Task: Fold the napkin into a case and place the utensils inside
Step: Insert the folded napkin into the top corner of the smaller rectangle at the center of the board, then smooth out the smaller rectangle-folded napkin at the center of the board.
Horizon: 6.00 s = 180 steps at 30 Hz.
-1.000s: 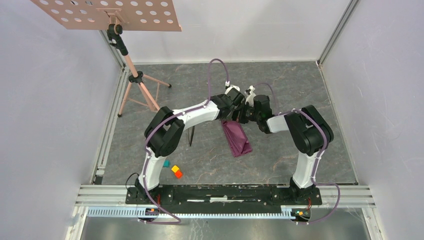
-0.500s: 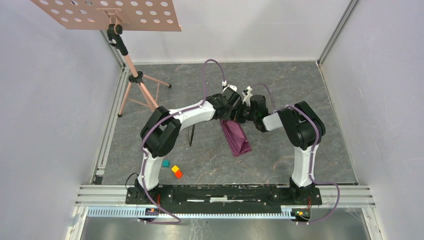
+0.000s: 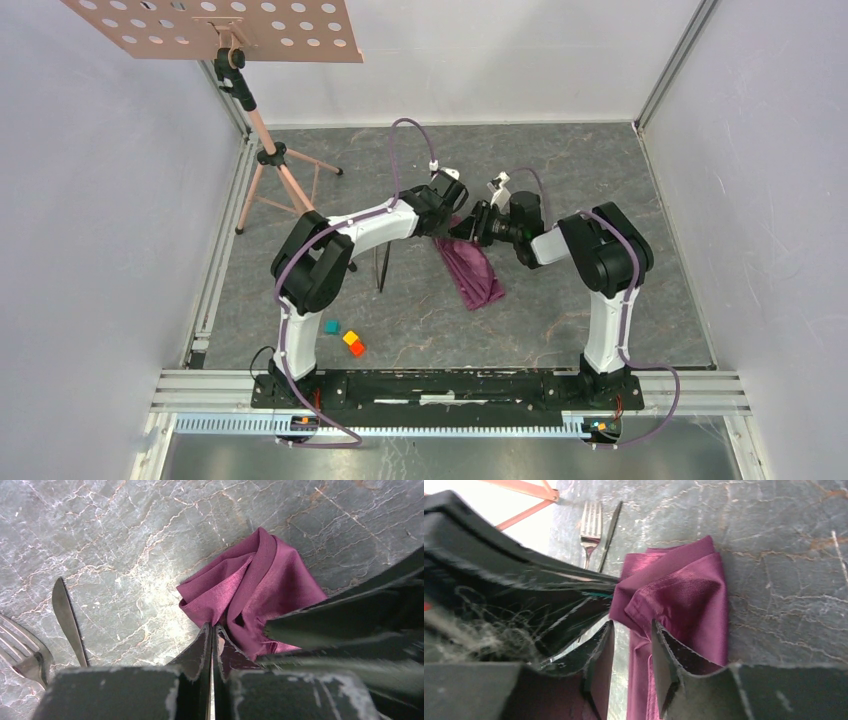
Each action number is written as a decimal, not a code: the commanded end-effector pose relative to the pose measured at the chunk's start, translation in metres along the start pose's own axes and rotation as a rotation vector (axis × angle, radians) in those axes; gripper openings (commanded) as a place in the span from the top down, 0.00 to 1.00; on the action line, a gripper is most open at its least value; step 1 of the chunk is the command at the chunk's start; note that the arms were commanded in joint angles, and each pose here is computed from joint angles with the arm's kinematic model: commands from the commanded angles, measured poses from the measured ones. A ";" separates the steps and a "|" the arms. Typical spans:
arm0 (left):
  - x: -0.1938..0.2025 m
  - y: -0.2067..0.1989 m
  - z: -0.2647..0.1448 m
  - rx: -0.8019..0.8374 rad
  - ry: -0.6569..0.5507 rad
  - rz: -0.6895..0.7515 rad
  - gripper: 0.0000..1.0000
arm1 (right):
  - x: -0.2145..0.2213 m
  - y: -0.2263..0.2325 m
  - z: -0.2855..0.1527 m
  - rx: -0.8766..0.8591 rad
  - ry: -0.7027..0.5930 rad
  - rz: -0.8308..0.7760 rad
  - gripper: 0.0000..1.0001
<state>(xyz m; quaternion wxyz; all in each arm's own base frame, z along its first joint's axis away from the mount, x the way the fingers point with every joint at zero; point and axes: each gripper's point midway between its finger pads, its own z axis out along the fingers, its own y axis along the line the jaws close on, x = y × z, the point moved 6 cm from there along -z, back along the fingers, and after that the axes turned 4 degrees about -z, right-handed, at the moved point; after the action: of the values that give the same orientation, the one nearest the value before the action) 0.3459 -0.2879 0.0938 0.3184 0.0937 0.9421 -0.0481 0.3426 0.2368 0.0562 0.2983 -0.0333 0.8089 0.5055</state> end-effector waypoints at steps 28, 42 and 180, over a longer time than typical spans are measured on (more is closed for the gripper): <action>-0.027 -0.019 -0.027 0.137 -0.071 -0.112 0.98 | 0.006 -0.011 0.038 0.106 0.055 -0.119 0.72; -0.019 -0.011 -0.022 0.101 -0.053 -0.092 0.98 | -0.029 0.021 -0.006 -0.058 -0.017 -0.130 0.65; 0.111 -0.025 -0.030 0.498 0.344 -0.764 0.70 | 0.055 0.047 -0.070 0.465 0.378 -0.909 0.43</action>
<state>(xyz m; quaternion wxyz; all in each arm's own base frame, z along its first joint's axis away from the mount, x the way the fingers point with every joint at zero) 0.2398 -0.2934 0.0625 0.0834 -0.1570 0.9038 -0.3893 0.2390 0.2045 0.0795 0.3046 -0.4023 0.8555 0.1160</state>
